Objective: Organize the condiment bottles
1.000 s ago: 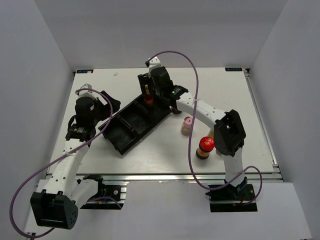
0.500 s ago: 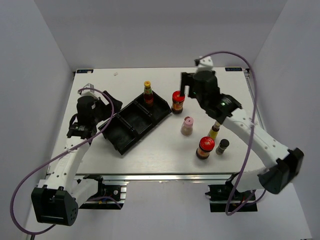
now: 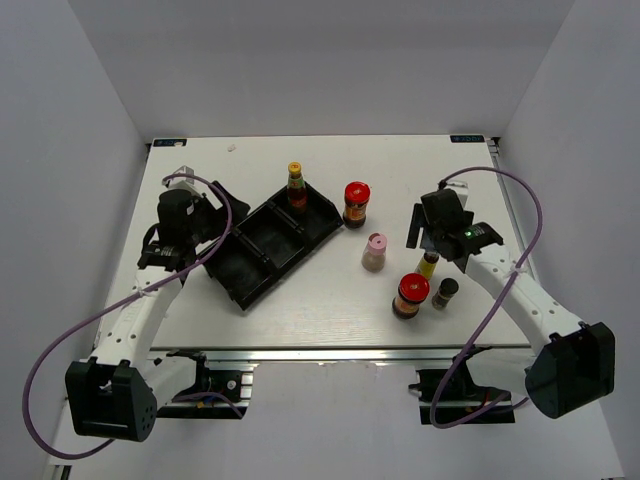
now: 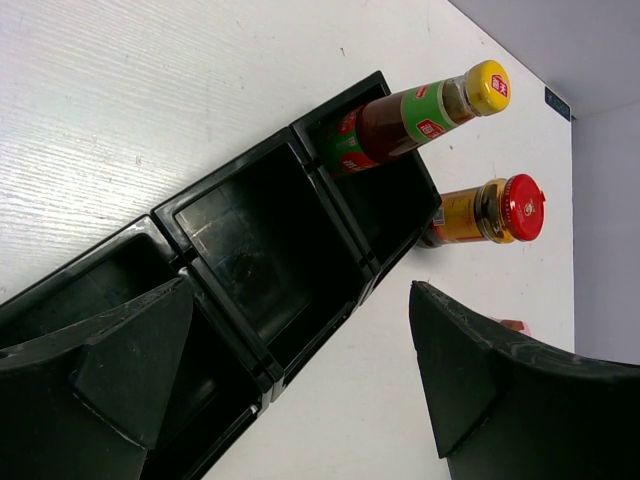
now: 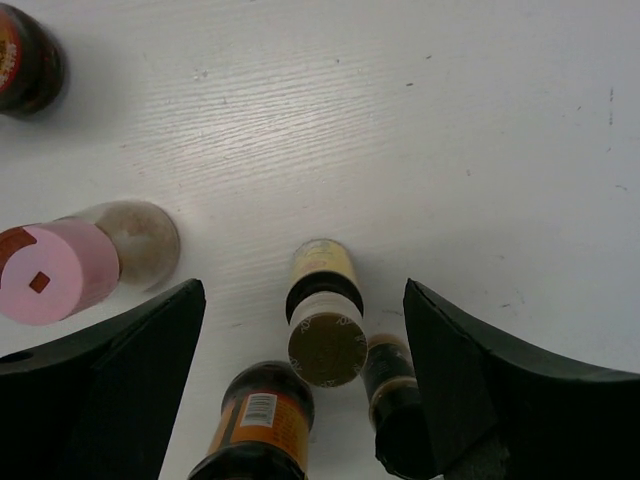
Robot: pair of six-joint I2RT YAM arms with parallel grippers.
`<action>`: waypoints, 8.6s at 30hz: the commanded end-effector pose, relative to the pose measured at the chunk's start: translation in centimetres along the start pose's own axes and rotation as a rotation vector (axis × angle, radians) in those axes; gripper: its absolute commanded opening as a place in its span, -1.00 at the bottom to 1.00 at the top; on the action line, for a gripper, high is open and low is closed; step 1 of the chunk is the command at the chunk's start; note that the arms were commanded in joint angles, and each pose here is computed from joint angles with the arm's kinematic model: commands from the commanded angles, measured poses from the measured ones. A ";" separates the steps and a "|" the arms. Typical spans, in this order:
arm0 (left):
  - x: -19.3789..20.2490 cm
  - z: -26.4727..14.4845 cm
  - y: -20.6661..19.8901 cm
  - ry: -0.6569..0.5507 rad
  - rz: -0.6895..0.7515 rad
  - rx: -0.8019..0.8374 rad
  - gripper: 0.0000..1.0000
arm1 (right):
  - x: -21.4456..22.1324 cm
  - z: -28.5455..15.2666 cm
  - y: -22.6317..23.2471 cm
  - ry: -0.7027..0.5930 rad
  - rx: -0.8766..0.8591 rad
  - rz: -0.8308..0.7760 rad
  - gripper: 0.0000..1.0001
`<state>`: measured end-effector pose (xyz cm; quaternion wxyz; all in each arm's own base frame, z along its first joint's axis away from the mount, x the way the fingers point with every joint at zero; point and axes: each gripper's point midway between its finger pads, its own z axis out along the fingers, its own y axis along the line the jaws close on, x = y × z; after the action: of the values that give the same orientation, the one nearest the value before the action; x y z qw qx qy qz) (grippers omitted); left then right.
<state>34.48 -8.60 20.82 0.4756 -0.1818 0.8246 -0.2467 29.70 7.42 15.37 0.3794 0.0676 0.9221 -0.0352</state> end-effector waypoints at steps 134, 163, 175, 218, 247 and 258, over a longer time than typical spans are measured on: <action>12.4 15.8 -23.1 0.209 0.648 0.019 0.97 | -9.9 -3.7 -3.0 -0.404 -0.255 0.333 0.79; 13.3 21.4 -23.7 0.124 0.632 0.021 0.57 | -9.1 -6.0 -5.6 -0.470 -0.174 0.343 0.79; 9.2 17.9 -27.5 0.060 0.605 0.118 -0.12 | -8.9 -5.9 -5.6 -0.465 -0.174 0.337 0.79; -4.9 3.1 -8.0 -0.247 0.361 -0.393 -0.45 | -8.1 -3.8 -4.1 -0.411 -0.228 0.324 0.79; -1.4 11.4 -1.0 -0.200 0.346 -0.538 -0.36 | -3.9 -4.8 -3.0 -0.336 -0.282 0.265 0.79; -0.5 11.6 -0.4 -0.159 0.320 -0.557 0.96 | -1.3 -6.7 -0.2 -0.222 -0.311 0.137 0.79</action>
<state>43.91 -11.39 13.04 0.4693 -0.1626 0.8619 0.1022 27.01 7.25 19.42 0.4862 0.0910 0.8582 0.1369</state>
